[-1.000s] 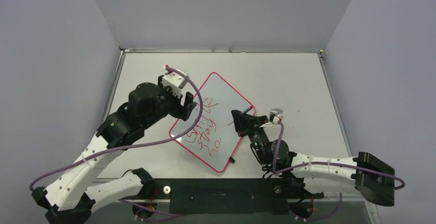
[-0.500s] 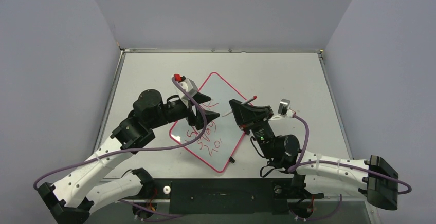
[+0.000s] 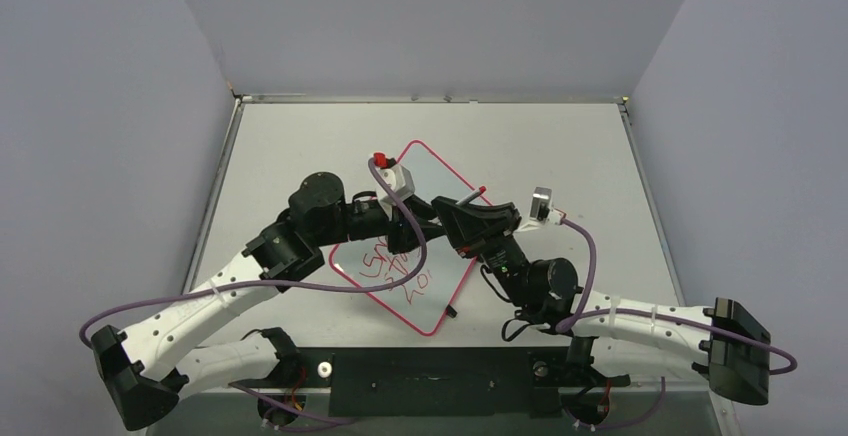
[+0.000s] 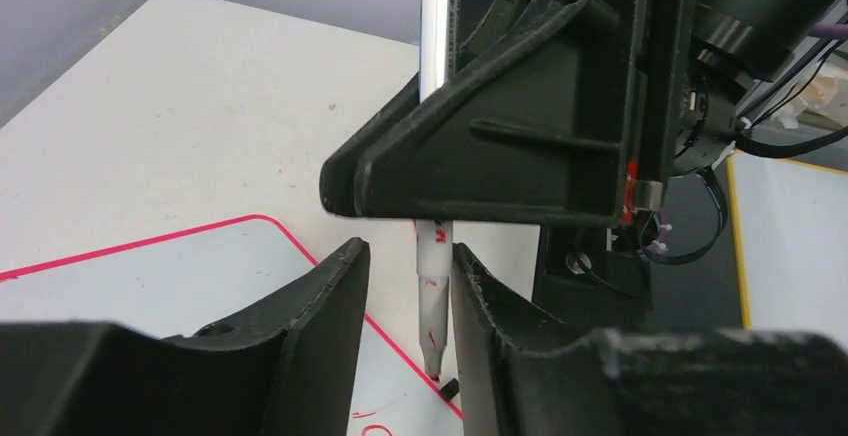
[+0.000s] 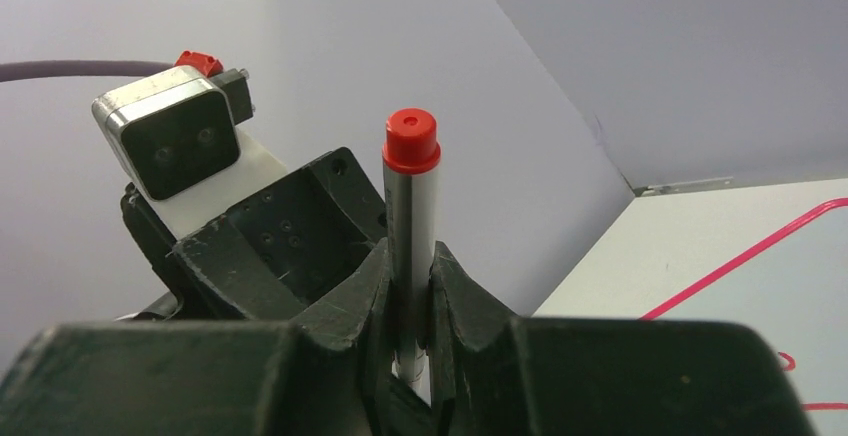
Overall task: Write a sentence on the whiteboard
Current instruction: Pass from the right arm to the left, then pass from the left arm to the right
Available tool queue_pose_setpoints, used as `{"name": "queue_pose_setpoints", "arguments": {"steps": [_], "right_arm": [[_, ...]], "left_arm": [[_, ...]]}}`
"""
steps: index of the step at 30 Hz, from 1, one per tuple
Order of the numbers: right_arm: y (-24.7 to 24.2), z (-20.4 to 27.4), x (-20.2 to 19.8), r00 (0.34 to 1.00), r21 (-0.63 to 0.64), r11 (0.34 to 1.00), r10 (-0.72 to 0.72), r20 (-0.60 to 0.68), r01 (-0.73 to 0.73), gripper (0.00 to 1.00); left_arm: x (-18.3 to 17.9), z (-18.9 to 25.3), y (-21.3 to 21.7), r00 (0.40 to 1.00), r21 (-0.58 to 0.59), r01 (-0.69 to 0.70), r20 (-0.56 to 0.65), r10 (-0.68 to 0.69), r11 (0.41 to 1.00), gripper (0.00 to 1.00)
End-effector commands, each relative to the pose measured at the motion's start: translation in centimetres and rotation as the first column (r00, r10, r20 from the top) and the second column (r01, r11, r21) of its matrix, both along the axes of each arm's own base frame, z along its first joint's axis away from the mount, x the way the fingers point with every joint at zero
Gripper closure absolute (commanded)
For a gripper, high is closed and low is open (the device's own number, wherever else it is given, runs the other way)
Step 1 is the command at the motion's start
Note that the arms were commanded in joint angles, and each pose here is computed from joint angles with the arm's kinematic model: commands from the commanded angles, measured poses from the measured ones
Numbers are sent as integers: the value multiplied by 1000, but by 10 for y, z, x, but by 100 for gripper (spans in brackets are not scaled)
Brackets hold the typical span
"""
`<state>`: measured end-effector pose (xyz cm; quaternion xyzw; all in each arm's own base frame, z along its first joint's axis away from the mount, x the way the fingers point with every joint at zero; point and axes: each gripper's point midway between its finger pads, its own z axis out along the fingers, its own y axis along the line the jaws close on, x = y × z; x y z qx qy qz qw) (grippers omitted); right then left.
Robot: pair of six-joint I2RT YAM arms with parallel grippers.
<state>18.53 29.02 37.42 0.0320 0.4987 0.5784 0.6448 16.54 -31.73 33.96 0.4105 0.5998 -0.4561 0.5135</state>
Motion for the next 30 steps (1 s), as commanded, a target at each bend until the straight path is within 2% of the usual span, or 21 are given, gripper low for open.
{"name": "queue_pose_setpoints", "arguments": {"steps": [1, 3, 10, 12, 13, 15, 17, 21, 27, 30], "right_arm": [[7, 26, -14, 994, 61, 994, 85, 69, -90, 100], [10, 26, -18, 990, 54, 992, 112, 81, -117, 100], [14, 12, -27, 984, -39, 988, 150, 98, -147, 100], [14, 8, -29, 983, -97, 984, 156, 101, -146, 88], [17, -1, -29, 983, -145, 978, 162, 91, -148, 77], [15, -1, -32, 980, -185, 970, 175, 94, -155, 67], [15, -2, -36, 975, -215, 961, 201, 97, -177, 64], [16, 2, -49, 948, -259, 928, 302, 102, -268, 64], [20, 8, -54, 918, -224, 905, 387, 86, -361, 72], [31, 6, -61, 886, -239, 871, 457, 72, -430, 74]], "left_arm": [[6, 25, -6, 998, -36, -14, 67, 17, 999, 81], [10, 27, -6, 997, -32, -34, 68, 36, 999, 98], [-2, 26, 2, 992, 27, 9, 125, -12, 1000, 100], [-4, 19, 8, 991, 76, 11, 129, -21, 997, 100], [-7, 15, 12, 993, 105, 14, 119, -26, 994, 100], [-11, 9, 16, 992, 142, 28, 120, -46, 989, 100], [-17, 3, 19, 991, 175, 52, 115, -73, 983, 100], [-24, -1, 27, 989, 212, 68, 115, -94, 975, 100], [-37, -3, 31, 980, 228, 132, 117, -162, 965, 100], [-40, -2, 31, 976, 237, 147, 122, -180, 960, 100]]}}
